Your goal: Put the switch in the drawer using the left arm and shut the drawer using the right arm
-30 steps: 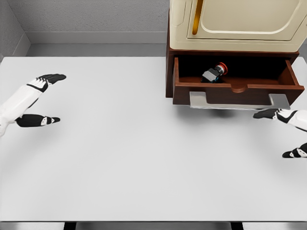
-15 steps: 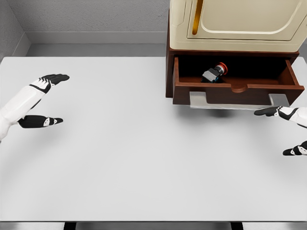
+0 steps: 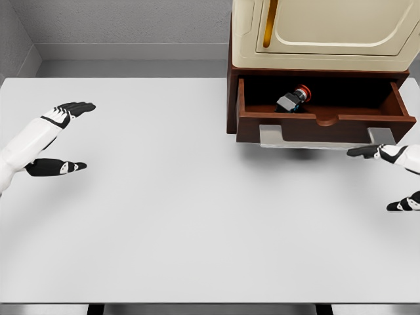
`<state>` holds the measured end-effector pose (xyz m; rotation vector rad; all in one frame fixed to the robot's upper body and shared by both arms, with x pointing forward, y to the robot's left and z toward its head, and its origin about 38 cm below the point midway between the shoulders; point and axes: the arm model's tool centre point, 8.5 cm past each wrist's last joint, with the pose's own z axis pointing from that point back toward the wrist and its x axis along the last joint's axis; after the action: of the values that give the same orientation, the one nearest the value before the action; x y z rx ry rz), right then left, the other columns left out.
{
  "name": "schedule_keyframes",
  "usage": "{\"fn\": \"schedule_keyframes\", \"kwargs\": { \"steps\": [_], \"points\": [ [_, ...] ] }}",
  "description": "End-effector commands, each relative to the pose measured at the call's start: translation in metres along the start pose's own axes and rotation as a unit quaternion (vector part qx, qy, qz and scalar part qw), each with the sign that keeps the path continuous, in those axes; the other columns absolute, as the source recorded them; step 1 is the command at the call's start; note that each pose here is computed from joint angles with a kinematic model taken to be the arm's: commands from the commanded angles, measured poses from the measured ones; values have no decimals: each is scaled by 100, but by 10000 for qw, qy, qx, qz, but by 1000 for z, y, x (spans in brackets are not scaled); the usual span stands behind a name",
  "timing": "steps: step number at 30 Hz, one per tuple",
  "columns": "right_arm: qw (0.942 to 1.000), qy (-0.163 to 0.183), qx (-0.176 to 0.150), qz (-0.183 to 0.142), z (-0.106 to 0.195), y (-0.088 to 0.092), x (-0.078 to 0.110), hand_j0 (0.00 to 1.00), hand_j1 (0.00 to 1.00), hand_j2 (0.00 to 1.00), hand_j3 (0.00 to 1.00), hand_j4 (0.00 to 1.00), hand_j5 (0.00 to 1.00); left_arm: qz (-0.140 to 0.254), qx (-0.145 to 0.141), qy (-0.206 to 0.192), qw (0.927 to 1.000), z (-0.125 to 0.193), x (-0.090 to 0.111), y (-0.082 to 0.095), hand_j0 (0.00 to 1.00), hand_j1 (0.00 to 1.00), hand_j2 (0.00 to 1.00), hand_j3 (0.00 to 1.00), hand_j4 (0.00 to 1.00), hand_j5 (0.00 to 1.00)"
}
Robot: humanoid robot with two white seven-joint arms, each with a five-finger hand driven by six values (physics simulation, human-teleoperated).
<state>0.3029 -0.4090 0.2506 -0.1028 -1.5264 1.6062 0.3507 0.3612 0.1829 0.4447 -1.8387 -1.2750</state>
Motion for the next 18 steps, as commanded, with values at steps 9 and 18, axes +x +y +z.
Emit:
{"fn": "schedule_keyframes", "kwargs": {
  "steps": [9, 18],
  "points": [
    [9999, -22, -109, 126, -4, 2, -1, 99, 99, 99, 99, 99, 99, 16, 27, -31, 10000, -1, 2, 1, 100, 100, 100, 100, 100, 100],
    [9993, -97, -320, 179, -8, -4, 0, 100, 100, 100, 100, 100, 100, 12, 25, -39, 10000, -1, 2, 1, 100, 100, 100, 100, 100, 100]
  ]
}}
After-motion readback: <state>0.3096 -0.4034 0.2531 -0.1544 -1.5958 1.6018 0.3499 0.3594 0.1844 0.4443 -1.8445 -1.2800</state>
